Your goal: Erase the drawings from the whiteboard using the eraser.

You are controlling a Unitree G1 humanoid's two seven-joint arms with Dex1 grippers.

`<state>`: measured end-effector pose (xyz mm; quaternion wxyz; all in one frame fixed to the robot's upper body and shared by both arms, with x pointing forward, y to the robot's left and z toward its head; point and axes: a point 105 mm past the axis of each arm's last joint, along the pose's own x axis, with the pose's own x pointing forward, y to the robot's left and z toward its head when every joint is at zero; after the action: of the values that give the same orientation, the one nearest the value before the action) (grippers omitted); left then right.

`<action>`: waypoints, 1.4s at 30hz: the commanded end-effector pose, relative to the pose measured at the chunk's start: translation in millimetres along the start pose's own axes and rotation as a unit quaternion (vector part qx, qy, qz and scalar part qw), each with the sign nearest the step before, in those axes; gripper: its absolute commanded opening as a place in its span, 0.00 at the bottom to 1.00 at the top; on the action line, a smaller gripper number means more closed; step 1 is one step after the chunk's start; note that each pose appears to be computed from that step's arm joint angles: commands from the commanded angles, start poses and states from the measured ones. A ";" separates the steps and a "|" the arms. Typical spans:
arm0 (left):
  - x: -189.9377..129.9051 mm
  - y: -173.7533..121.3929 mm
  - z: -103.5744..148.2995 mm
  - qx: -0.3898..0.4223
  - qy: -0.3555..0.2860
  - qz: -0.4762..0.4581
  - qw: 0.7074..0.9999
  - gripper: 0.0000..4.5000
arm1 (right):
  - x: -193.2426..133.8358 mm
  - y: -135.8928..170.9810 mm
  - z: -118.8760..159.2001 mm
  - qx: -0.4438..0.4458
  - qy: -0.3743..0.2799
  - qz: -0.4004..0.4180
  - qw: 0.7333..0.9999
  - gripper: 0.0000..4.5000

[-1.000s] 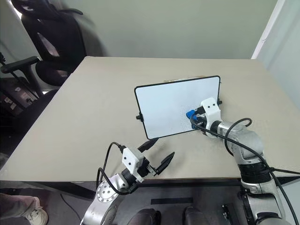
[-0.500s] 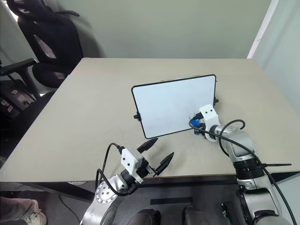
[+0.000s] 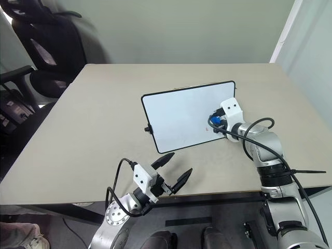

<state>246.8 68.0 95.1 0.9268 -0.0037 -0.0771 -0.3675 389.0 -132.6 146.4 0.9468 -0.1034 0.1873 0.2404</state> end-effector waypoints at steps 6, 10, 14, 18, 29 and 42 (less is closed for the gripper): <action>1.0 0.0 14.4 0.012 -0.026 0.001 1.000 1.00 | 7.7 36.8 -22.9 -0.017 0.041 0.057 0.997 0.23; 1.2 -0.2 13.8 0.012 -0.026 0.001 1.000 1.00 | 10.4 49.3 -30.4 -0.022 0.058 0.079 0.995 0.23; 2.1 -0.9 13.2 0.012 -0.026 0.001 1.000 1.00 | 11.3 49.1 -31.0 -0.026 0.062 0.078 0.995 0.23; 3.2 -1.4 12.6 0.011 -0.026 0.001 1.000 1.00 | 9.9 28.1 -19.3 -0.017 0.045 0.043 0.998 0.23; 4.3 -1.1 12.2 0.009 -0.028 0.004 1.000 1.00 | -3.8 2.5 22.7 -0.015 -0.036 -0.002 0.999 0.23; 3.0 -2.0 12.9 0.007 -0.028 0.004 1.000 1.00 | 21.1 52.0 -18.2 -0.013 0.034 0.061 0.997 0.23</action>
<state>247.5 65.5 96.5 0.9275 -0.0067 -0.0811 -0.3648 375.0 -87.3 119.0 0.9235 -0.1047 0.2184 0.2976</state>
